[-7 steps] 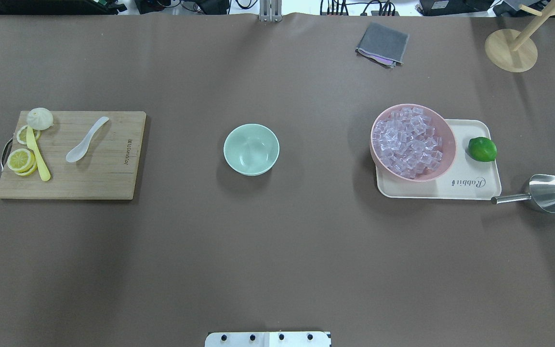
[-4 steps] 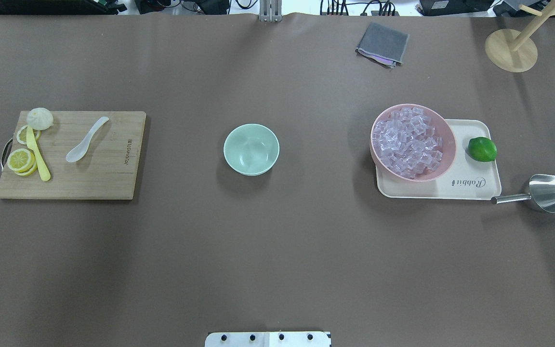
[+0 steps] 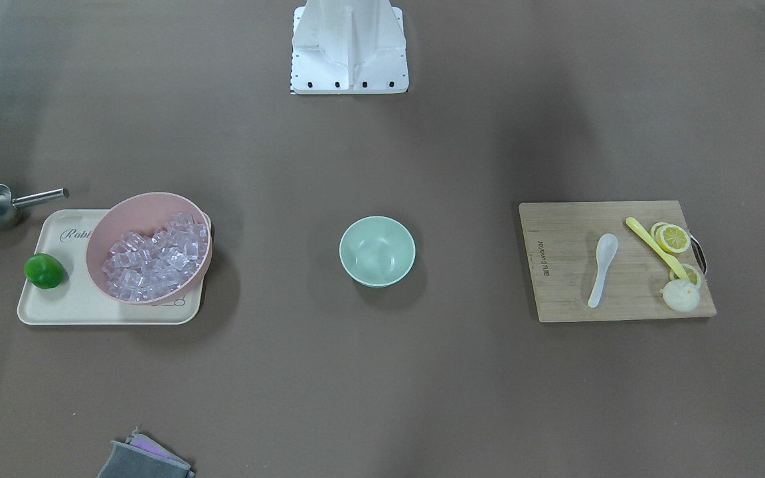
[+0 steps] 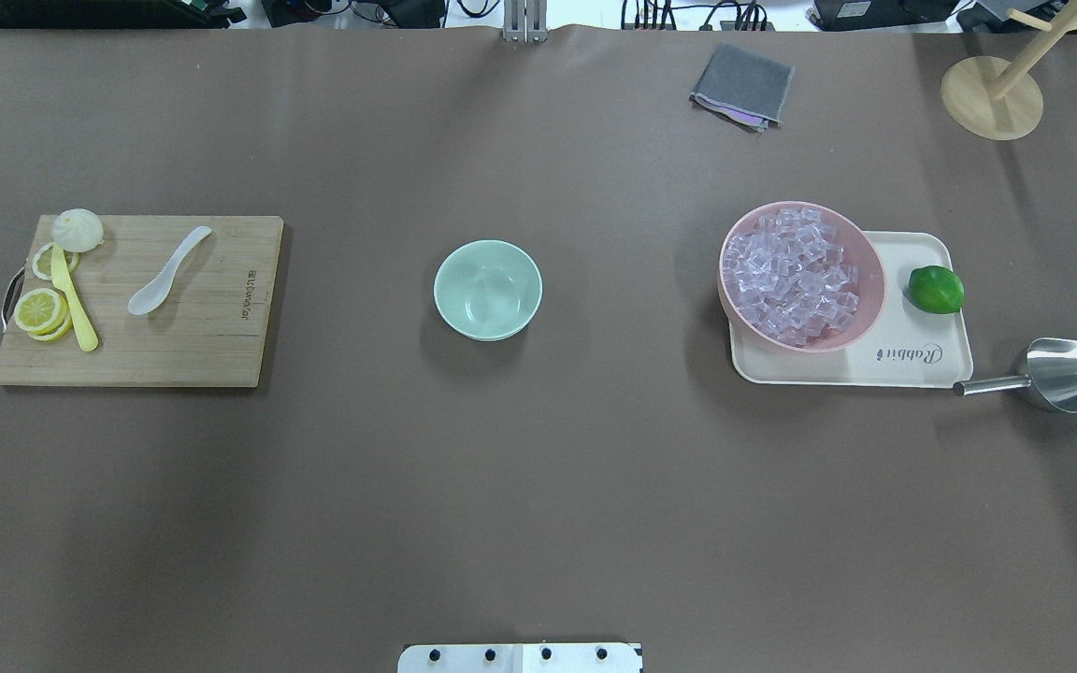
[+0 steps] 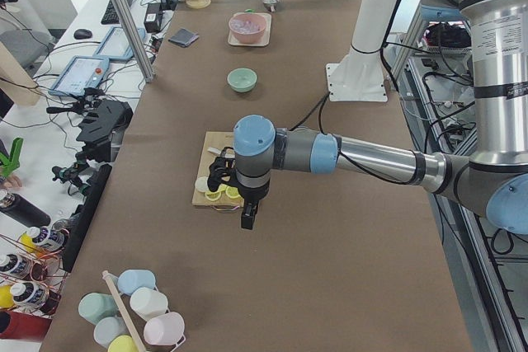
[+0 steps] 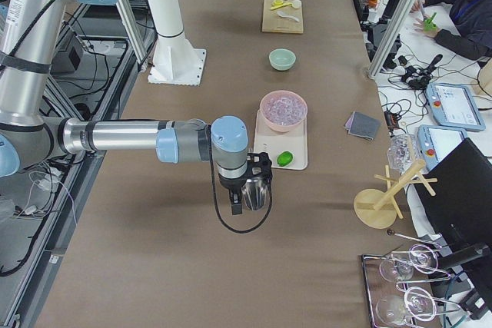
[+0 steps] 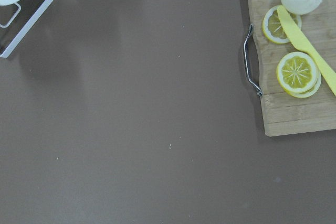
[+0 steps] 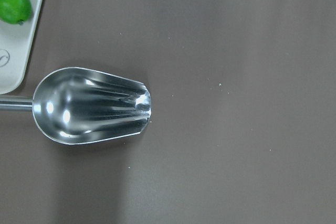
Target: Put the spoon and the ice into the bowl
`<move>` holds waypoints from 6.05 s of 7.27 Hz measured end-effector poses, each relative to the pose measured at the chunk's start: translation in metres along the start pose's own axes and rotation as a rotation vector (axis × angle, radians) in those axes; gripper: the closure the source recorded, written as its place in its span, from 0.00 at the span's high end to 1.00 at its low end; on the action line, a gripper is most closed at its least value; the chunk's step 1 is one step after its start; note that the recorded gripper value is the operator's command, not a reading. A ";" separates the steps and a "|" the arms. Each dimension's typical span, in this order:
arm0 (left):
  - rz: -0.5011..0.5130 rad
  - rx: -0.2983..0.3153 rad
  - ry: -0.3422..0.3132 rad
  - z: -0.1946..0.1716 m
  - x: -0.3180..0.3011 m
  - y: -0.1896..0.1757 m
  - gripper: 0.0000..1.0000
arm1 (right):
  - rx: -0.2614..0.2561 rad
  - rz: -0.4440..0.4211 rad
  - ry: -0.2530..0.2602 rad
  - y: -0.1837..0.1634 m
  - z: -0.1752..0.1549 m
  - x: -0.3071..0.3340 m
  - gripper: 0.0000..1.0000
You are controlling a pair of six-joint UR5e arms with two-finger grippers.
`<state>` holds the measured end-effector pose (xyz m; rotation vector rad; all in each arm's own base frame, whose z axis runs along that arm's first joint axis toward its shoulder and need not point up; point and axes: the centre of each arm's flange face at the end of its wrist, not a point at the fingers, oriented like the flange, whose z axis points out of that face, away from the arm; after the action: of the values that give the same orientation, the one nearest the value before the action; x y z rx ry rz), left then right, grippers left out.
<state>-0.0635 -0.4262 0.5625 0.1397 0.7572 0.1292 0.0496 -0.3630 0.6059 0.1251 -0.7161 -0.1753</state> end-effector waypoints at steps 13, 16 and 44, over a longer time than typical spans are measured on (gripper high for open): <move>0.433 0.172 0.205 0.060 0.143 -0.148 0.98 | 0.244 -0.309 -0.113 -0.130 -0.028 -0.209 1.00; 0.401 0.096 0.227 0.110 0.212 -0.186 0.97 | 0.244 -0.102 -0.042 -0.141 0.010 -0.280 1.00; -0.046 0.387 0.536 0.157 0.533 -0.133 0.00 | 0.202 0.030 0.050 -0.174 0.034 -0.393 1.00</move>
<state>0.4375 -0.4804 0.2929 0.4673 1.3164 -0.0298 -0.2845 -0.4553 0.3498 0.3108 -0.6846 -0.0706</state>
